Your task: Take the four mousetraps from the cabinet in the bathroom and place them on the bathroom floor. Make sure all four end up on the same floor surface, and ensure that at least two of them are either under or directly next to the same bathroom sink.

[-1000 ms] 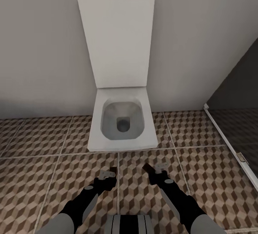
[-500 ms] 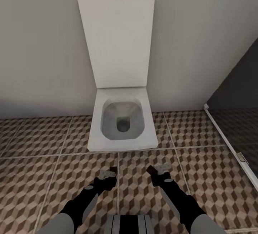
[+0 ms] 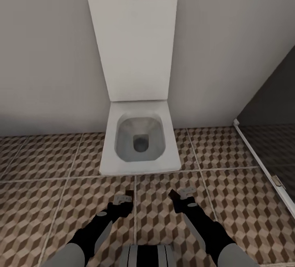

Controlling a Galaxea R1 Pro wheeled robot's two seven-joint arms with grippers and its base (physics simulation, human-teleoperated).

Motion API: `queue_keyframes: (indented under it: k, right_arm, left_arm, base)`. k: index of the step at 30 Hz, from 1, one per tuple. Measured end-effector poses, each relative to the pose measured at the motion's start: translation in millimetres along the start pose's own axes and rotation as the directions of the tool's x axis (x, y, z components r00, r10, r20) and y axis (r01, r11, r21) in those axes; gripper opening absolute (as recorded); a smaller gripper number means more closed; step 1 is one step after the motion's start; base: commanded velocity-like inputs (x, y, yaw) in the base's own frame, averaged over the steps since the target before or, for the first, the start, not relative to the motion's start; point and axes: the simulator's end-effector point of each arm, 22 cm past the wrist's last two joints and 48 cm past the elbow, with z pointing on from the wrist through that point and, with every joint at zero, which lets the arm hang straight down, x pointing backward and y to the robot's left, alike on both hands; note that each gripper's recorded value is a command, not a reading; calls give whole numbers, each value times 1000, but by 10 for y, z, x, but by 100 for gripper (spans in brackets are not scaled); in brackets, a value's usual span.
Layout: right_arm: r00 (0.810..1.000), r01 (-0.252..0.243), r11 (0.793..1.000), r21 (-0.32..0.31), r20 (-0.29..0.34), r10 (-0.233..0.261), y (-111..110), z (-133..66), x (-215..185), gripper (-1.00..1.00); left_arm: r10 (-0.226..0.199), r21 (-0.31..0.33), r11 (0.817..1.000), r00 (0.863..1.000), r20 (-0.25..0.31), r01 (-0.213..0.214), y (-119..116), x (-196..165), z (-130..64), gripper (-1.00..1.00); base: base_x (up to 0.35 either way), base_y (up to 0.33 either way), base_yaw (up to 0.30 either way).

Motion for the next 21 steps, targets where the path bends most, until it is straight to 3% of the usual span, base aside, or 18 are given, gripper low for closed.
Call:
queue_keyframes:
  k: [8, 21]
  right_arm:
    - [1000, -4, 1000, -20, 0, 4, 161, -14, -30, -100]
    - [1000, 0, 1000, -2, -23, 0, 138, -13, 24, -100]
  left_arm:
    - [-1, -1, 1000, 1000, 1, 1, 5, -6, 1, -100]
    - [-5, -2, 1000, 1000, 0, 5, 13, -4, 0, -100]
  base:
    - [85, 0, 0]
    - [1, 0, 0]
